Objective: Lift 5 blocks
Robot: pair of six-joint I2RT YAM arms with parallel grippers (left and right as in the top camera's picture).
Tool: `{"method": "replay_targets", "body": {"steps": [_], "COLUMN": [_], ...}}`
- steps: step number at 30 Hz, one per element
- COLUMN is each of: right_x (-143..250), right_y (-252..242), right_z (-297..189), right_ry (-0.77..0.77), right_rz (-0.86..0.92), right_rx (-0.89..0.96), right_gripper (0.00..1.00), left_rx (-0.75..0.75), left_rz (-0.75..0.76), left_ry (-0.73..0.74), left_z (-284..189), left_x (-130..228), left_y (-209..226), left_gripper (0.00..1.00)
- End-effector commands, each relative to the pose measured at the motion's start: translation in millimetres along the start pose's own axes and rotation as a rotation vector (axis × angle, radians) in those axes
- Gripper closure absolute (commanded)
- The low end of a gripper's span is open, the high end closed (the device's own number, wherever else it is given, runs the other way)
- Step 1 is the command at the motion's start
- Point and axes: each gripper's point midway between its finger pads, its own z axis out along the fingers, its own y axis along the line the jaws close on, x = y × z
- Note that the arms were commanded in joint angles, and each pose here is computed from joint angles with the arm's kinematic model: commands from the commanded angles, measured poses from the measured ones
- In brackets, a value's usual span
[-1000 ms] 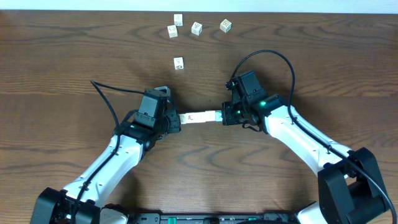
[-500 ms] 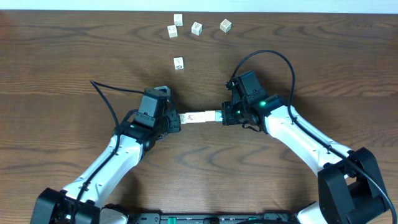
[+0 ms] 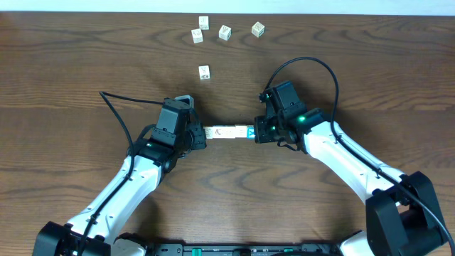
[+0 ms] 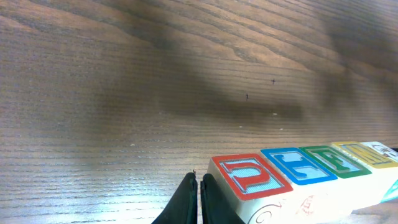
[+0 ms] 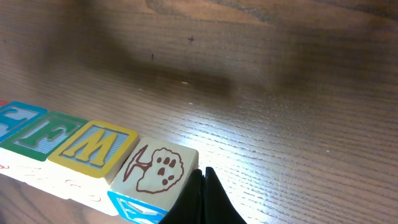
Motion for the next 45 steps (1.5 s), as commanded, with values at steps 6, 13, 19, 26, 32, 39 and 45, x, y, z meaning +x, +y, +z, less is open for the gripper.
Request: {"method": "replay_targets", "body": {"steps": [6,13,19,26,32,39,45], "right_x": [27.5,23.8,23.6,23.5,23.6,24.3,21.8], "right_y": [107.5,111.5,111.9,112.0,112.0,113.5,117.1], "right_z": [-31.6,-43.1,-44.8,-44.9,-44.9,-46.1,-56.1], "right_ry": [0.102,0.073,0.070,0.069,0.070,0.075,0.053], "right_rz": [-0.130,-0.143,-0.144,-0.144,-0.144,-0.134,-0.141], "right_rx": [-0.424,-0.438,-0.439,-0.439,-0.439,-0.448,-0.462], "right_gripper": [0.99,0.99,0.99,0.99,0.99,0.99,0.99], "left_rx": [0.320,0.320,0.322,0.341,0.353,0.350,0.350], "left_rz": [0.067,0.067,0.064,0.075,0.081,0.080,0.080], "left_ry": [0.050,0.050,0.048,0.017,-0.004,0.001,0.001], "left_z": [-21.0,-21.0,-21.9,-32.9,-43.1,-43.7,-43.7], "left_x": [-2.6,-2.6,-3.4,-9.5,-12.8,-11.4,-11.4], "left_y": [-78.5,-78.4,-79.2,-85.1,-88.3,-87.4,-87.4], "left_gripper": [0.93,0.93,0.93,0.93,0.93,0.93,0.93]}}
